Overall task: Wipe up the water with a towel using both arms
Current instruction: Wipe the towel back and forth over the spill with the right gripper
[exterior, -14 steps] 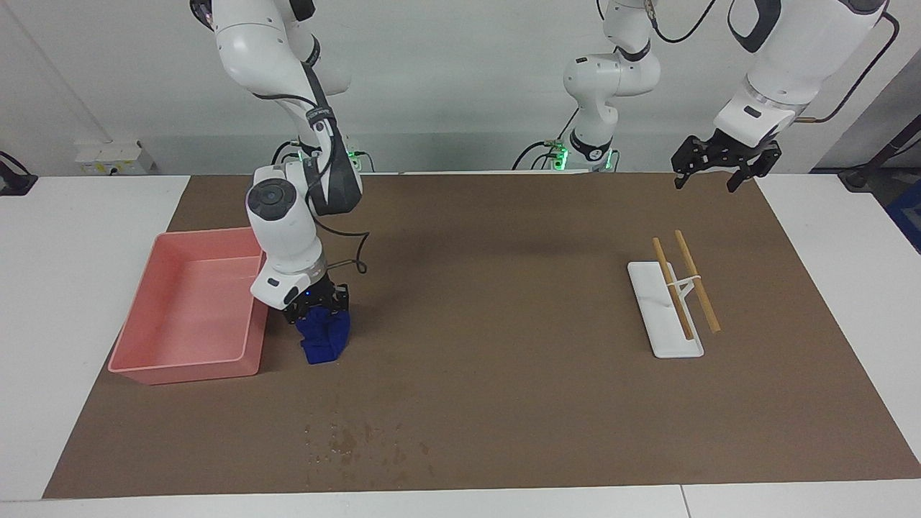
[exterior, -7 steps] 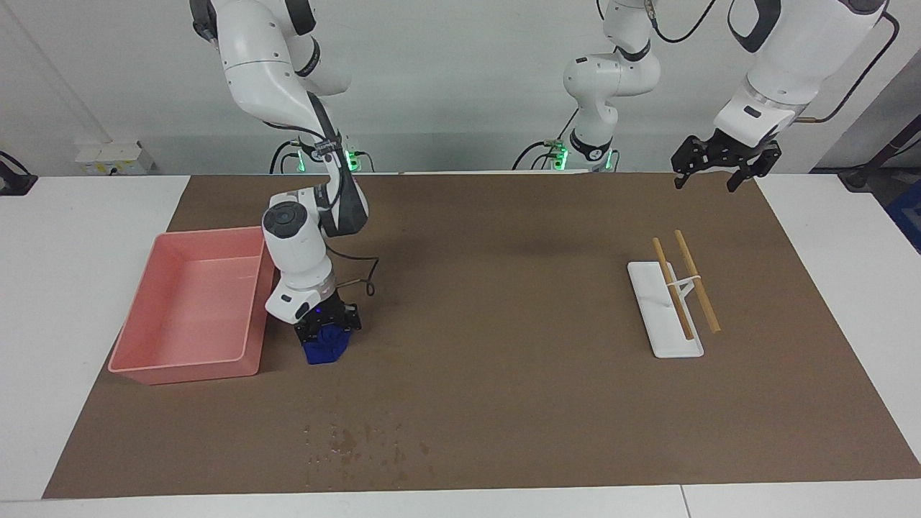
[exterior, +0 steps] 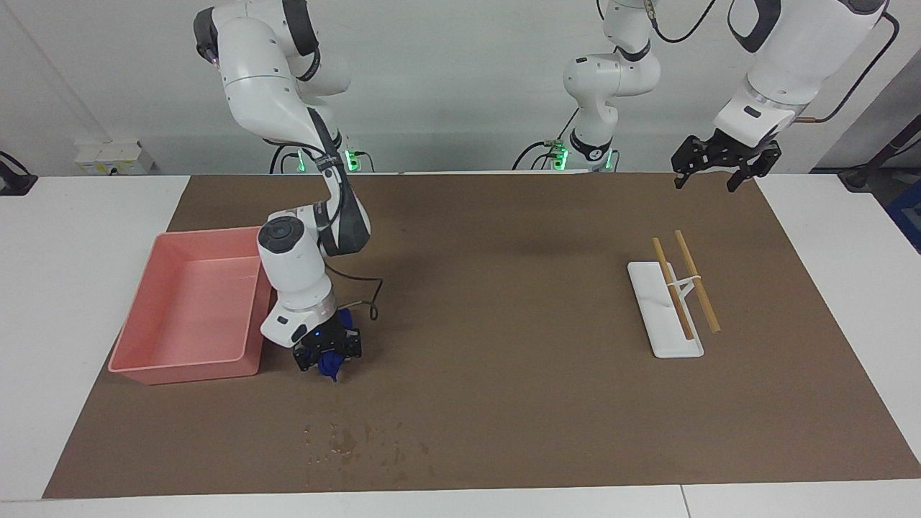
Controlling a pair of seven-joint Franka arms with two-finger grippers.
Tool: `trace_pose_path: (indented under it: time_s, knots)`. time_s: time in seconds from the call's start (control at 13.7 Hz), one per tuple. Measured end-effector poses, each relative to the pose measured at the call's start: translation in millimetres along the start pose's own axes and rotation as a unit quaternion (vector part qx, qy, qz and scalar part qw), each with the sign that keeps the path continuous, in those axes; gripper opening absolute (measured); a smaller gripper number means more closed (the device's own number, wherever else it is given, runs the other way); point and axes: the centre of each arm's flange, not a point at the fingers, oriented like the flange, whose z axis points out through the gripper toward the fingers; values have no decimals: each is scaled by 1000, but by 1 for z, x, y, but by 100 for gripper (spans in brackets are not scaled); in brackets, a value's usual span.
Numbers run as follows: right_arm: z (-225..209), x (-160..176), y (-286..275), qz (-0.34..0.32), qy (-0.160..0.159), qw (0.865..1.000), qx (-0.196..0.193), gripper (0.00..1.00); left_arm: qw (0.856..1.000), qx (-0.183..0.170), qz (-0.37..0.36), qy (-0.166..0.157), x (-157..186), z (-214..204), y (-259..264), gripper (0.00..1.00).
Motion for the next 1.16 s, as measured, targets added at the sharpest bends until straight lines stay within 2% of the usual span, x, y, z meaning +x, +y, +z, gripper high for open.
trace_pose_path:
  time_s: [0.29, 0.58, 0.95, 1.02, 1.16]
  knots:
    - [-12, 22, -16, -16, 13, 1000, -1, 0, 1000, 0, 0, 0, 0, 0, 0, 100]
    - [18, 8, -16, -15, -4, 1000, 1, 0, 1000, 0, 0, 0, 0, 0, 0, 100]
    - [37, -9, -8, -10, -3, 1000, 2, 0, 1000, 0, 0, 0, 0, 0, 0, 100]
    - [37, -12, -7, -10, -10, 1000, 1, 0, 1000, 0, 0, 0, 0, 0, 0, 100]
    - [34, -18, -5, -8, -45, 999, -1, 0, 1000, 0, 0, 0, 0, 0, 0, 100]
